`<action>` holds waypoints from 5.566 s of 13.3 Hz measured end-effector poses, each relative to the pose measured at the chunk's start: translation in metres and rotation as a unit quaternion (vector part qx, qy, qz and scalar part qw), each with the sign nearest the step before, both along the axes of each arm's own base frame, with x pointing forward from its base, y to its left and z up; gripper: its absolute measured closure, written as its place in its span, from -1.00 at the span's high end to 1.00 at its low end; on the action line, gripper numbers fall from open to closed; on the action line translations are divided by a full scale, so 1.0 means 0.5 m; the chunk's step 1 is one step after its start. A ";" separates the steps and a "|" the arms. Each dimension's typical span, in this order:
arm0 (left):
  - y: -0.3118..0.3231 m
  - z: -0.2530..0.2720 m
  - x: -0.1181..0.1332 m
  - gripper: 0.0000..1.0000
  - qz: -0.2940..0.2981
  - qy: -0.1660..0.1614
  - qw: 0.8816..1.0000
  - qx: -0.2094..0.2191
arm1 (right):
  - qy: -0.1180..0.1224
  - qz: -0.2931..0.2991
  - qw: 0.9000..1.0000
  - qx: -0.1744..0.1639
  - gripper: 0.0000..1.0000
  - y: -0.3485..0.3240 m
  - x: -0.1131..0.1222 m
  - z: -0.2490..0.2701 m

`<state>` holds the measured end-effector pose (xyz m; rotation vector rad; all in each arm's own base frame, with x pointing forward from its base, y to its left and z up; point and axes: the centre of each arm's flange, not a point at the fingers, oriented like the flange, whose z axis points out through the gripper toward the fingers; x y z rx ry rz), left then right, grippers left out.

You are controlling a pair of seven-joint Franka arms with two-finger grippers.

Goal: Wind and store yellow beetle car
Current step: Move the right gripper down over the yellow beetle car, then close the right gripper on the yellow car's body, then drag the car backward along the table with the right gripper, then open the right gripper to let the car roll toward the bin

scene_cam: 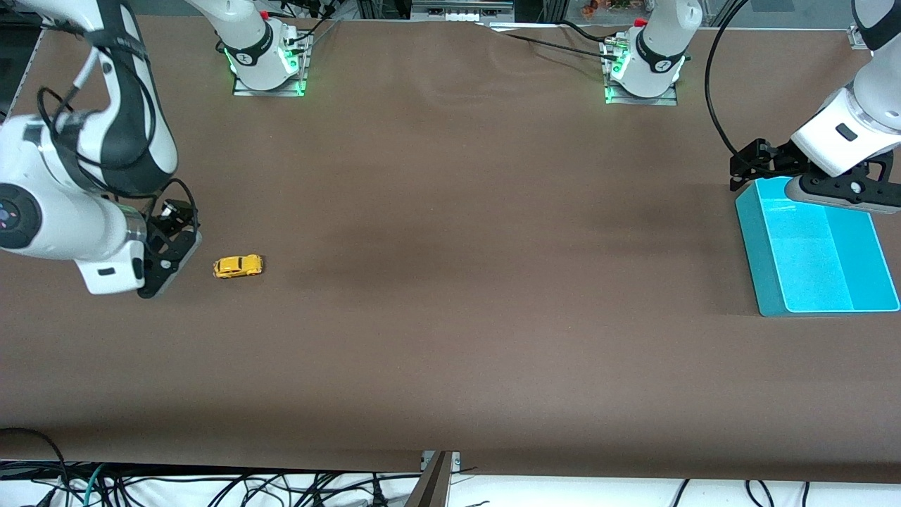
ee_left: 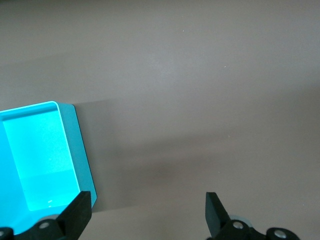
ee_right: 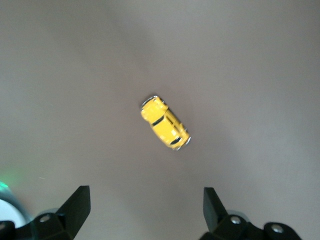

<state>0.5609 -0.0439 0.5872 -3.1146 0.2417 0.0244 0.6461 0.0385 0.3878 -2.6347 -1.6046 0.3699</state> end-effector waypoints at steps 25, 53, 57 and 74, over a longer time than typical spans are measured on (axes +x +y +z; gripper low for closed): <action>0.000 0.000 0.000 1.00 0.000 0.000 1.000 0.000 | -0.121 0.308 0.943 0.042 0.73 -0.062 -0.143 -0.367; 0.000 0.000 0.000 1.00 0.000 0.000 1.000 0.000 | -0.138 0.267 0.954 0.018 0.02 -0.432 -0.158 -0.385; 0.000 -0.001 0.000 1.00 0.000 0.000 1.000 0.000 | -0.124 0.270 0.954 0.029 0.81 -0.418 -0.164 -0.428; 0.000 -0.001 0.001 1.00 0.000 0.001 1.000 0.000 | -0.134 -0.003 0.989 0.055 1.00 -0.265 -0.034 -0.226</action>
